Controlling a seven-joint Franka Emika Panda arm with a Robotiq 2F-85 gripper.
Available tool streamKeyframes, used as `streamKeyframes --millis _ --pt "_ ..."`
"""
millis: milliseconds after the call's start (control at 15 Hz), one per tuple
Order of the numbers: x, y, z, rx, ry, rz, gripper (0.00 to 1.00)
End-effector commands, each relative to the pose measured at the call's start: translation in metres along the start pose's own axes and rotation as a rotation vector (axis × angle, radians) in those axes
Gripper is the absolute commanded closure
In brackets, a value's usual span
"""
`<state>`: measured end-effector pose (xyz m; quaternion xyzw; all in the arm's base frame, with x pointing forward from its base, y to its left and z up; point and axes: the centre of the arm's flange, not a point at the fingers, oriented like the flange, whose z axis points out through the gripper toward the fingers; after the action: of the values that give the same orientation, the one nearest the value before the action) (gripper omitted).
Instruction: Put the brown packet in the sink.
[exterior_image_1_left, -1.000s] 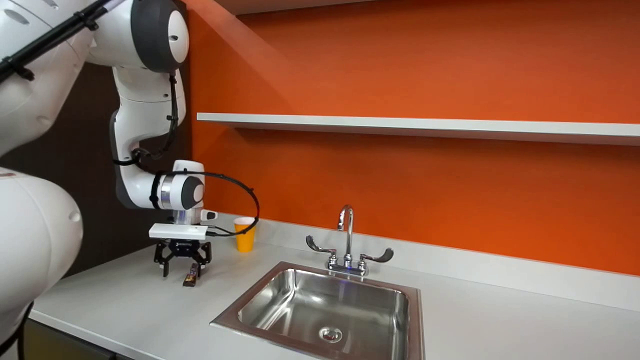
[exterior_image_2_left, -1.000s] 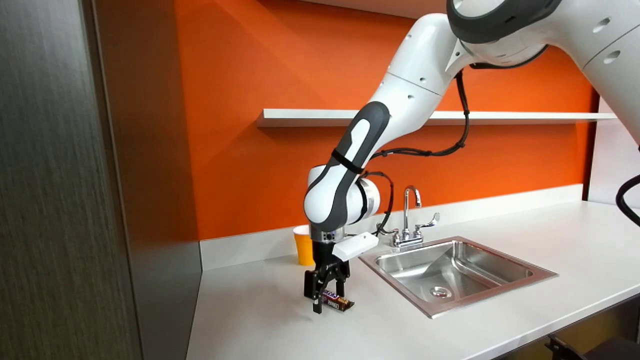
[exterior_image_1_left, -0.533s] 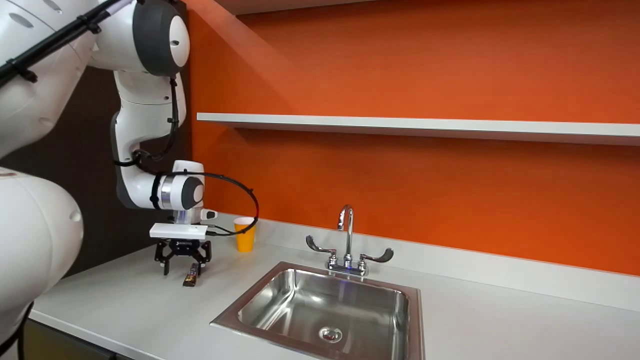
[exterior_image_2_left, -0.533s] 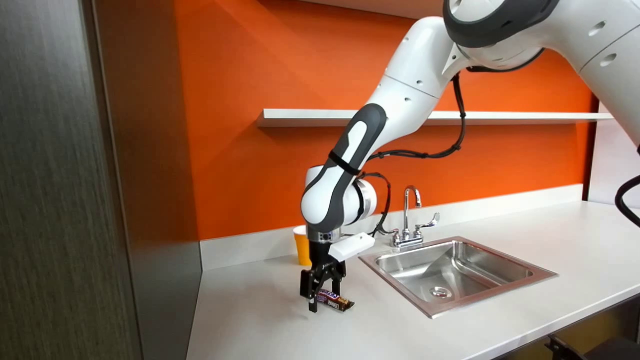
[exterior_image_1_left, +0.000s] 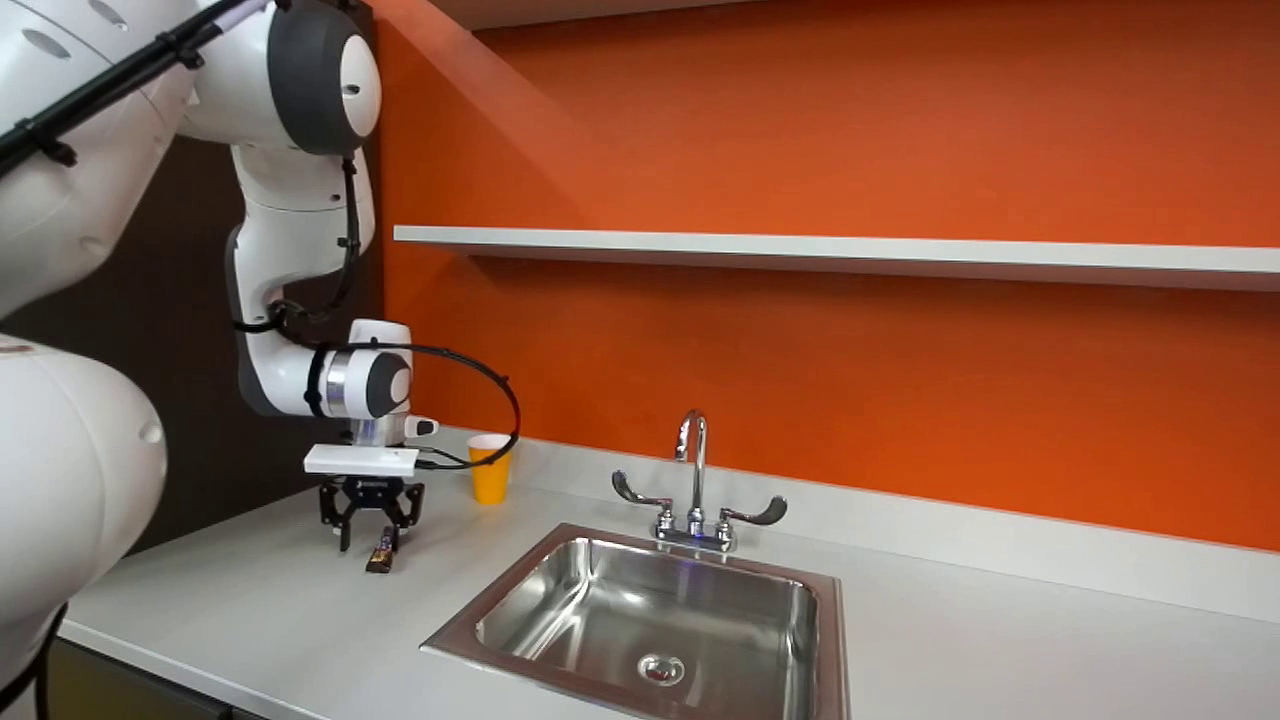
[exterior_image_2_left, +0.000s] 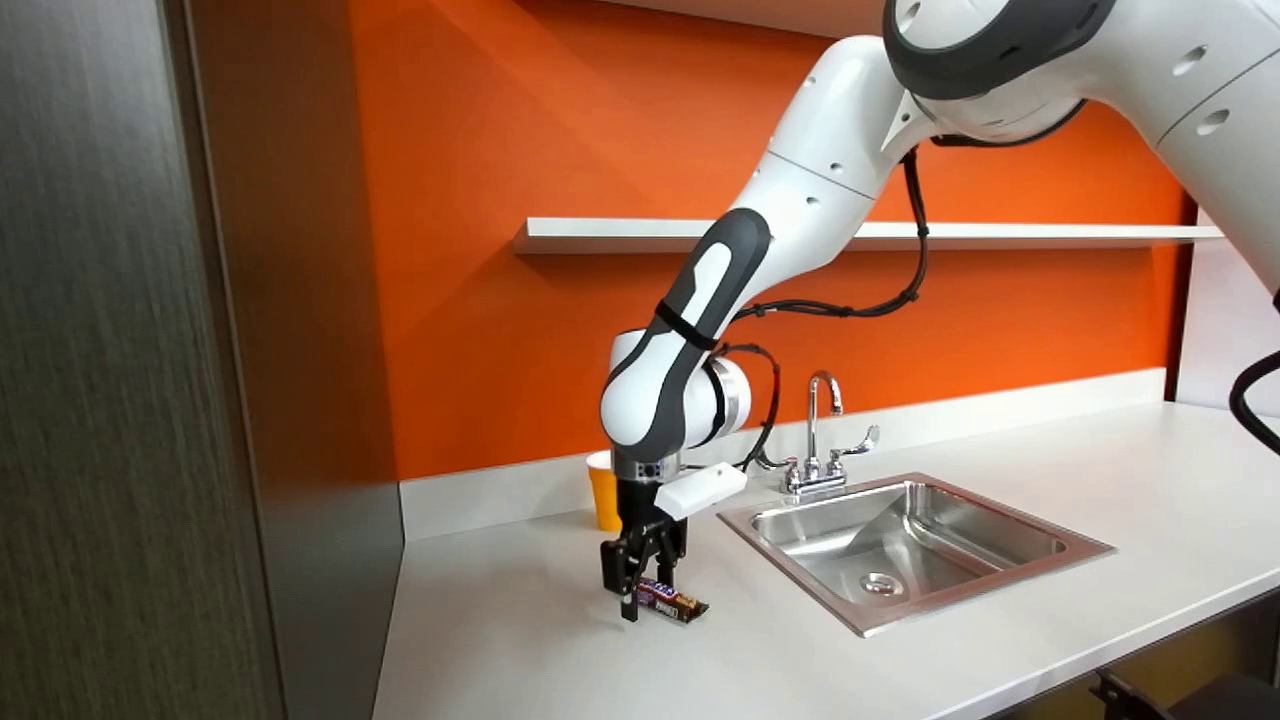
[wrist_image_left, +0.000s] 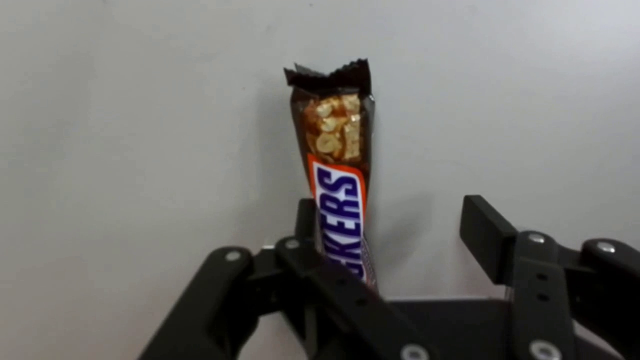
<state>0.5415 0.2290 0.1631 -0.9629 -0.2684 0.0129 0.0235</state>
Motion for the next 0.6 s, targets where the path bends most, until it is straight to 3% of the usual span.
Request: streamKeyframes --millis 0,400,533 --pt "0.0074 0.0034 -0.002 -0.017 0.007 0.012 0.56" --pt "0.0094 0.0087 -0.0052 -0.017 0.012 0.023 1.0" --pt "0.0103 0.0108 -0.0055 -0.017 0.012 0.03 0.96"
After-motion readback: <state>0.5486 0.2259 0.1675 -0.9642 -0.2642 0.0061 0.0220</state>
